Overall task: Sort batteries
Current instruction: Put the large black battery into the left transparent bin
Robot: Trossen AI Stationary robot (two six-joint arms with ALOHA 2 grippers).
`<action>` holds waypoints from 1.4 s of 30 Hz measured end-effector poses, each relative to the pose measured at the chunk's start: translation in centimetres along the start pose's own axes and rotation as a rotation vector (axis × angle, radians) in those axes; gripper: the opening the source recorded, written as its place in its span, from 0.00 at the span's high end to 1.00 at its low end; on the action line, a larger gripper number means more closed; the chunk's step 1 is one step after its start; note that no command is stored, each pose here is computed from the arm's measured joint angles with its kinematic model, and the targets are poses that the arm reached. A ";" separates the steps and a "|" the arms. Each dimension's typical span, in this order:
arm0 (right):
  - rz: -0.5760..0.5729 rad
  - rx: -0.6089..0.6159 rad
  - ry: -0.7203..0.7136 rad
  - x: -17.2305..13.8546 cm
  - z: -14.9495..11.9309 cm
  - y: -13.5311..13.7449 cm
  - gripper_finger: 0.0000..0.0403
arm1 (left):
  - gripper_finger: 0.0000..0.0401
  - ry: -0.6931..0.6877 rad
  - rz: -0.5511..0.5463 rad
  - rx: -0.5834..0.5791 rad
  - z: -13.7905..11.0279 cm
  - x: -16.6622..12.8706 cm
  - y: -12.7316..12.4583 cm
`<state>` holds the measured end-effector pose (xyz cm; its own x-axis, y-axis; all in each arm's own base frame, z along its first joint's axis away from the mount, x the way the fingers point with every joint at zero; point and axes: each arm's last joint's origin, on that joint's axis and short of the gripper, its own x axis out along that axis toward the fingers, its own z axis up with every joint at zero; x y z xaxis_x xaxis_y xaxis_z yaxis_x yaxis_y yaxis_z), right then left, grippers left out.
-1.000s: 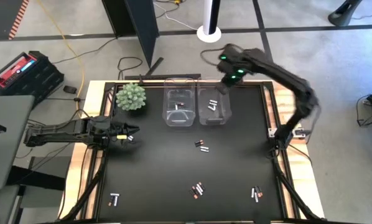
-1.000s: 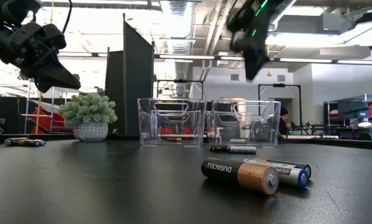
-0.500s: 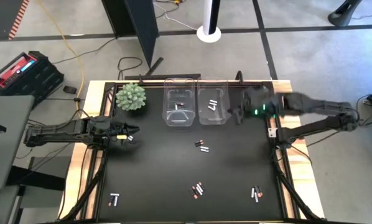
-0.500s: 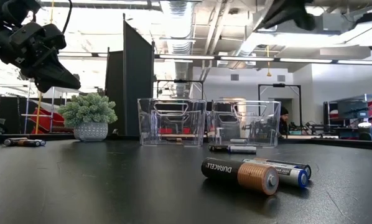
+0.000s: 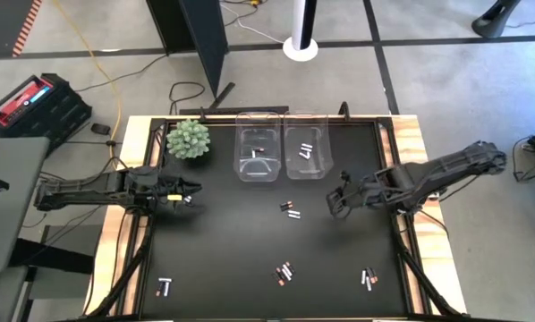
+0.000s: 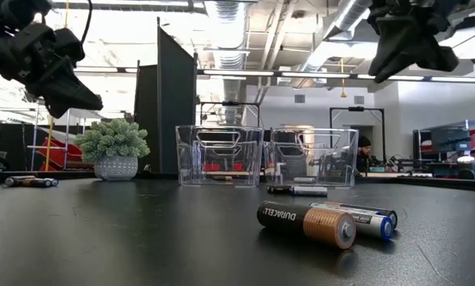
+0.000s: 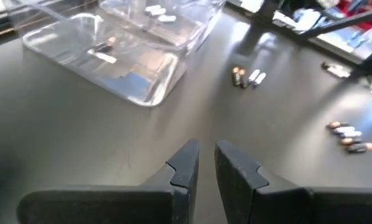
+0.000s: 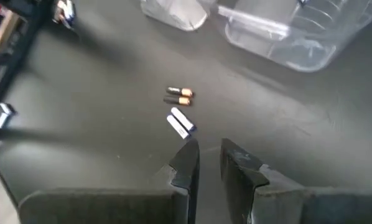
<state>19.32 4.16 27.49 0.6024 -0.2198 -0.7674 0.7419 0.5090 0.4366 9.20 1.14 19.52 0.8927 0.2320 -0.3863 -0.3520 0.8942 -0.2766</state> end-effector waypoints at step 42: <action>0.004 -0.260 0.067 0.7 -2.5 1.1 0.80 | 0.65 0.431 0.252 -0.233 6.2 2.8 -3.0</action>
<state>19.82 6.71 26.27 0.5777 -0.1667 -0.7990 0.6338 0.7085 0.3105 14.44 1.48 24.69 0.5936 0.2064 -0.7779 -0.6367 0.7116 -0.2970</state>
